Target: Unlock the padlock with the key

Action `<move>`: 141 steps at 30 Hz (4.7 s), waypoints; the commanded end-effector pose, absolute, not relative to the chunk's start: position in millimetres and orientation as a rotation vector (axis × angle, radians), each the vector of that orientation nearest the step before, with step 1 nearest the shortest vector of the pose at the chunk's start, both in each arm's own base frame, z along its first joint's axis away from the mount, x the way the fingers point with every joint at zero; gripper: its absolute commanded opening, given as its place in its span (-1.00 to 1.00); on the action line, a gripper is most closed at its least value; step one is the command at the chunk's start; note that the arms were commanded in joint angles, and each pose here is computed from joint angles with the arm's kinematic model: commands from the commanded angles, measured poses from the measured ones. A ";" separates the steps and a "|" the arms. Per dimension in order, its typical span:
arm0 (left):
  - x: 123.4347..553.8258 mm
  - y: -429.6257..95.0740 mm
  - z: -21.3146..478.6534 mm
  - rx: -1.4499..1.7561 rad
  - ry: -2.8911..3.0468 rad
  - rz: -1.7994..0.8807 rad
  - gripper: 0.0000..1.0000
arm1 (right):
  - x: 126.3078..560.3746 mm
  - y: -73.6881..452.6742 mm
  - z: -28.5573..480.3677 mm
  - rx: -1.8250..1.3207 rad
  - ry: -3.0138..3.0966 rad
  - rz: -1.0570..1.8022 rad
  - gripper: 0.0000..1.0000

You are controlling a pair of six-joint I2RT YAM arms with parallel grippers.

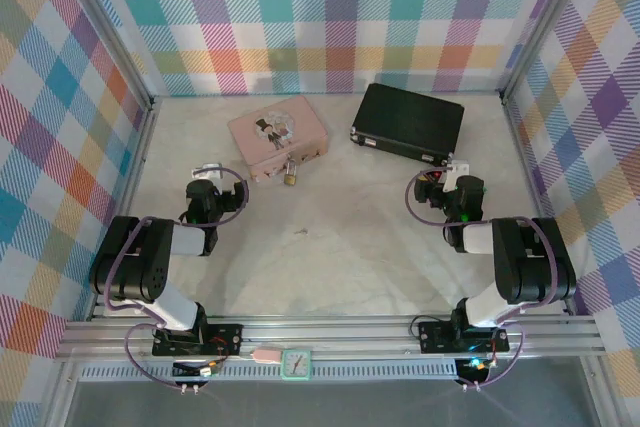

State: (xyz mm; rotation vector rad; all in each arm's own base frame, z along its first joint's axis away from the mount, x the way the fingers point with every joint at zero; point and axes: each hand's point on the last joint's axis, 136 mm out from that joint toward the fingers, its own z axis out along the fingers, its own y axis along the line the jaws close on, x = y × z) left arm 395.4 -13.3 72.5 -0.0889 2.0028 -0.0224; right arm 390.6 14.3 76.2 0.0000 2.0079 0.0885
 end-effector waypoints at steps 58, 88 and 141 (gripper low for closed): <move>385.4 -47.3 158.2 -0.567 2.047 -0.490 0.99 | 305.5 237.7 137.2 -0.333 2.582 0.601 0.64; 363.4 -60.1 139.9 -0.568 2.101 -0.585 1.00 | 267.4 379.0 35.9 -0.564 2.850 0.450 -0.38; 376.7 -312.7 139.5 -1.224 1.711 -1.958 0.95 | 322.6 292.1 158.9 -0.006 2.331 0.956 -1.00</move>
